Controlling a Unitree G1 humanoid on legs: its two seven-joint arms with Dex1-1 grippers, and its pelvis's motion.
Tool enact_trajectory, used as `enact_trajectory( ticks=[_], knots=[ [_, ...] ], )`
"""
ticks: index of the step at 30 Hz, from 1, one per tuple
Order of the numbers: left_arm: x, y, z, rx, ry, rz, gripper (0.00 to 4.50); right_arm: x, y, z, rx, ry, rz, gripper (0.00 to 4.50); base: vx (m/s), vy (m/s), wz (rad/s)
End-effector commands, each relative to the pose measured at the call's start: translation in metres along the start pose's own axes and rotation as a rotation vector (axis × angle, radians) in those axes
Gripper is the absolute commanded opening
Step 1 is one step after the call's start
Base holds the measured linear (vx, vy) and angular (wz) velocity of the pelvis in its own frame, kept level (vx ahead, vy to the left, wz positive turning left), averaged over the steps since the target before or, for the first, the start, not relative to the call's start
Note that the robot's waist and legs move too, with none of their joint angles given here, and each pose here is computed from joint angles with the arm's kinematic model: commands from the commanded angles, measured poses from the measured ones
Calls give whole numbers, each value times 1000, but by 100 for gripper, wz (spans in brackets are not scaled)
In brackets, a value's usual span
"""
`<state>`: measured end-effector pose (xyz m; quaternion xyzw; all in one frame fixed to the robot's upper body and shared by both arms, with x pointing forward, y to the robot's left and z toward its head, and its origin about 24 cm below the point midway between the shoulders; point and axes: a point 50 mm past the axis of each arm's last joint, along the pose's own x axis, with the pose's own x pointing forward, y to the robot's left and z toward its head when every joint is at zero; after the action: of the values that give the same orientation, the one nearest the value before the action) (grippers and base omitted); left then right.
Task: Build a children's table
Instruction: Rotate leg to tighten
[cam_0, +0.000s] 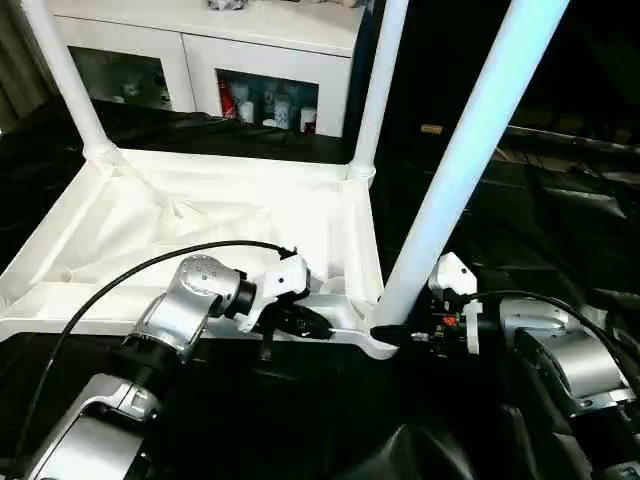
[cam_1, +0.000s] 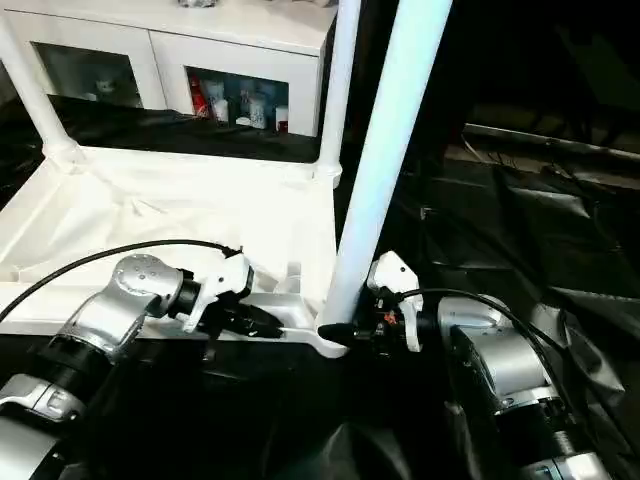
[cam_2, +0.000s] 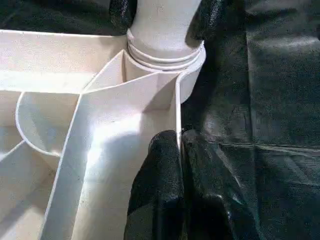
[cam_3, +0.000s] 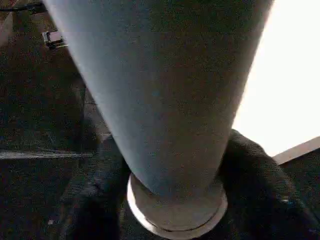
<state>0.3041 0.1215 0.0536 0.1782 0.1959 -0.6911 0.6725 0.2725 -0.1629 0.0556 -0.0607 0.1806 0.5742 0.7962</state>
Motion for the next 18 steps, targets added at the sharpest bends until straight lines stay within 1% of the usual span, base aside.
enact_trajectory(
  ticks=[1, 2, 3, 4, 7, 10, 11, 12, 14, 16, 18],
  knots=[
    [5, -5, -2, -7, -5, -33, 0, 1, 6, -2, 5, 14, 47, 239, 0, 0, 0],
    [5, -5, -2, -7, -6, -33, 0, 2, 6, -3, 5, 18, 51, 225, 0, 0, 0],
    [5, -5, -2, -7, -6, -33, 0, 2, 6, -3, 5, 19, 53, 225, 0, 0, 0],
    [5, -6, -2, -7, -6, -33, 0, 3, 6, -3, 6, 19, 54, 212, 0, 0, 0],
    [7, -5, -1, -7, -12, -17, 0, 6, 6, -4, 11, 10, 45, 206, 0, 0, 0],
    [10, 0, -1, -16, -2, 51, 0, 12, 3, -5, 37, -19, -22, 201, 0, 0, 0],
    [13, 4, -1, -26, -1, 98, 0, 16, 0, -6, 69, -31, -75, 201, 0, 0, 0],
    [13, 4, -1, -26, -1, 98, 0, 16, 0, -6, 69, -31, -75, 200, 0, 0, 0],
    [23, 15, 2, -49, 6, 235, 0, 26, -11, -12, 146, -44, -268, 199, 0, 0, 0],
    [25, 16, 3, -54, 7, 258, 0, 28, -12, -14, 155, -45, -301, 199, 0, 0, 0],
    [38, 21, 8, -90, -6, 323, 0, 38, -17, -18, 220, -62, -459, 198, 0, 0, 0]
  ],
)
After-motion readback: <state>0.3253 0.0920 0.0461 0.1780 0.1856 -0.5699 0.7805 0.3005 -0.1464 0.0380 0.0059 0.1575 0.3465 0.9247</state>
